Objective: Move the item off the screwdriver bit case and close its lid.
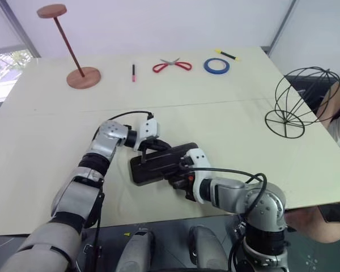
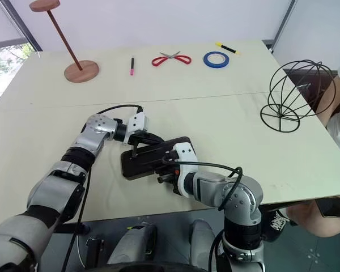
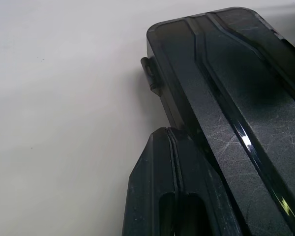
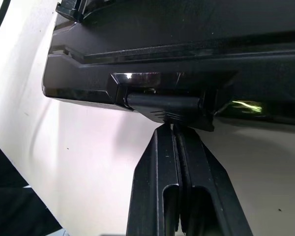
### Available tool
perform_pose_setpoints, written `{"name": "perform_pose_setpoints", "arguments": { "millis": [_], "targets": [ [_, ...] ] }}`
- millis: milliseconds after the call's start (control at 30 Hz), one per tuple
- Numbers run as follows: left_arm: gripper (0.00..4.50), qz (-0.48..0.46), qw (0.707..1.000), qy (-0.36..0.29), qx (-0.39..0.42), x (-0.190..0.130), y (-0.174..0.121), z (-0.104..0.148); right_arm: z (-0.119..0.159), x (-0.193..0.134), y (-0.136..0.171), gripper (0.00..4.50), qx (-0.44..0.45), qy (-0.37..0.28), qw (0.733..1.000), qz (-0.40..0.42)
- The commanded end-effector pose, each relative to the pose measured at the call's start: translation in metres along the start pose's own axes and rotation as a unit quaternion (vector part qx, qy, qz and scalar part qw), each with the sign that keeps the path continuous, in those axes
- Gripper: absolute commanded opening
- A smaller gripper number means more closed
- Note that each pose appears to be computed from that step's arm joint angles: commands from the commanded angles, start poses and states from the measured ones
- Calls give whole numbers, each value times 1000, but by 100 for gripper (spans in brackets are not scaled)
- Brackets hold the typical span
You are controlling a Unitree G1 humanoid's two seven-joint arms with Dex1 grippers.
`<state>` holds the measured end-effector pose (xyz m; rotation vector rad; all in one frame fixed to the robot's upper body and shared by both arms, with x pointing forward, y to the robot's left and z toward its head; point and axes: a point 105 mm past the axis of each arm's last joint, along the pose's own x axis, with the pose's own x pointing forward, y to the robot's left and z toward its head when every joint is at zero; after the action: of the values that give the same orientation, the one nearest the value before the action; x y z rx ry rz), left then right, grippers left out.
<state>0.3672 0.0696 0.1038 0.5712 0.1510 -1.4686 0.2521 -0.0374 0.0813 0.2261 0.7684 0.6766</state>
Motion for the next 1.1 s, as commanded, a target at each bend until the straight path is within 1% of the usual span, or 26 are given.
{"name": "perform_pose_setpoints", "arguments": {
  "millis": [33, 400, 567, 667, 767, 867, 933, 1000, 1100],
  "targets": [
    [0, -76, 997, 12, 4, 22, -29, -9, 24, -2, 5, 5, -25, -34, 999, -11],
    [0, -118, 993, 17, 0, 33, -46, -12, 45, 3, 14, 5, -65, -63, 996, -14],
    [0, -134, 991, 26, -3, 36, -56, -20, 48, 4, 17, 5, -76, -67, 995, -14],
    [0, -131, 991, 32, 2, 36, -56, -23, 48, 3, 17, 5, -80, -67, 994, -14],
    [0, -101, 994, 38, 19, 39, -44, -21, 46, 3, 19, 5, -89, -62, 994, -9],
    [0, -57, 997, 40, 42, 36, -21, -10, 41, 1, 27, 5, -110, -45, 993, 16],
    [0, -40, 997, 39, 51, 32, -11, -5, 37, -1, 29, 5, -122, -35, 992, 25],
    [0, -14, 997, 37, 59, 22, 2, 1, 33, -7, 26, 5, -136, -24, 990, 37],
    [0, 39, 997, 38, 62, -4, 23, 6, 27, -23, 19, 5, -172, -6, 983, 58]
  ]
}}
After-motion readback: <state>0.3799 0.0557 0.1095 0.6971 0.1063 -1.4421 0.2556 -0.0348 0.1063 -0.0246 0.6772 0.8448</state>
